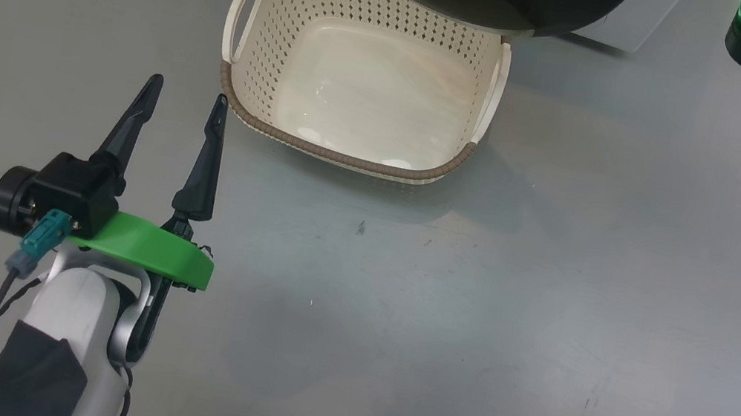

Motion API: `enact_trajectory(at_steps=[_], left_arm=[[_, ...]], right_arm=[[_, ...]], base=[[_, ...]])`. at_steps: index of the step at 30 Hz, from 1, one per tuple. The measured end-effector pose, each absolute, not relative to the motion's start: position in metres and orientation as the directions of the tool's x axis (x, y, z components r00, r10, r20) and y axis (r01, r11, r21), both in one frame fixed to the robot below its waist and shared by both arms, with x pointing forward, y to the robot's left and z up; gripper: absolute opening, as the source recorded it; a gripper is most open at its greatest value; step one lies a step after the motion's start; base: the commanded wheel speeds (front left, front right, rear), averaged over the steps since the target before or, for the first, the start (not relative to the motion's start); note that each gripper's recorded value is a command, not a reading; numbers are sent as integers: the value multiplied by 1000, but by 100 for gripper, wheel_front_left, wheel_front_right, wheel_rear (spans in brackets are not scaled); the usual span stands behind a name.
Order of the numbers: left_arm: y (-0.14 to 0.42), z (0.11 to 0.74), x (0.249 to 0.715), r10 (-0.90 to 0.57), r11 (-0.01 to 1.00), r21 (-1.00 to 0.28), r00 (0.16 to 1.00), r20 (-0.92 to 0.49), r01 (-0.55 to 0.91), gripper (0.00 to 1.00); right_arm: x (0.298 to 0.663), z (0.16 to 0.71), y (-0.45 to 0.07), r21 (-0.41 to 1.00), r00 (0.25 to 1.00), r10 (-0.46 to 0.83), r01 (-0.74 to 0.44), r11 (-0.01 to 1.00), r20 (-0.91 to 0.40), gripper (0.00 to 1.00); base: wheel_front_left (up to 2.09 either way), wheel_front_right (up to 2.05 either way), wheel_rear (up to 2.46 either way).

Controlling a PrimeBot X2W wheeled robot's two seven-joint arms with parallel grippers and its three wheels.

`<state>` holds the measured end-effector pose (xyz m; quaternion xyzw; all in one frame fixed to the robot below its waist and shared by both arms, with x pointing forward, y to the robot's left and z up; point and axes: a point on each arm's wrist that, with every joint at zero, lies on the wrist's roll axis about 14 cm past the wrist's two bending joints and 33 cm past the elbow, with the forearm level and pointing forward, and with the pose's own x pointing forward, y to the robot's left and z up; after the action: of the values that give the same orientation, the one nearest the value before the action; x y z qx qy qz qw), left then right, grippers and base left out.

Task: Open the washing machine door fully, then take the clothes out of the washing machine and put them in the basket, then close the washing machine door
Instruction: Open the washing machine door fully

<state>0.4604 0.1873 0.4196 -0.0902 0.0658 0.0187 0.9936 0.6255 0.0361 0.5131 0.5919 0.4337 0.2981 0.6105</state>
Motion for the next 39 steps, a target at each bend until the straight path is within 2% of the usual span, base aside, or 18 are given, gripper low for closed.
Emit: enact_trajectory(at_steps=[11, 16, 24, 29, 32, 39], left_arm=[[183, 425, 461, 17, 983, -178, 993, -121, -38, 100], [181, 428, 457, 12, 984, -175, 993, -116, -33, 100], [179, 436, 454, 9, 983, -181, 995, -98, -27, 100], [176, 445, 451, 3, 982, -186, 997, -80, -18, 100], [176, 449, 447, 8, 982, -189, 997, -72, -22, 100], [177, 460, 439, 18, 982, -188, 999, -50, -27, 100]], right_arm=[[611, 505, 38, 975, 423, 881, 153, 161, -212, 0], [612, 512, 31, 981, 478, 857, 115, 156, -192, 0], [614, 521, 11, 929, 587, 776, -104, 355, -231, 0], [610, 519, -19, 803, 677, 694, -259, 537, -245, 0], [606, 524, -30, 717, 724, 644, -310, 625, -247, 0], [584, 534, -48, 527, 809, 553, -387, 757, -200, 0]], base=[[0, 0, 0], [0, 0, 0], [0, 0, 0], [0, 0, 0], [0, 0, 0], [0, 0, 0]])
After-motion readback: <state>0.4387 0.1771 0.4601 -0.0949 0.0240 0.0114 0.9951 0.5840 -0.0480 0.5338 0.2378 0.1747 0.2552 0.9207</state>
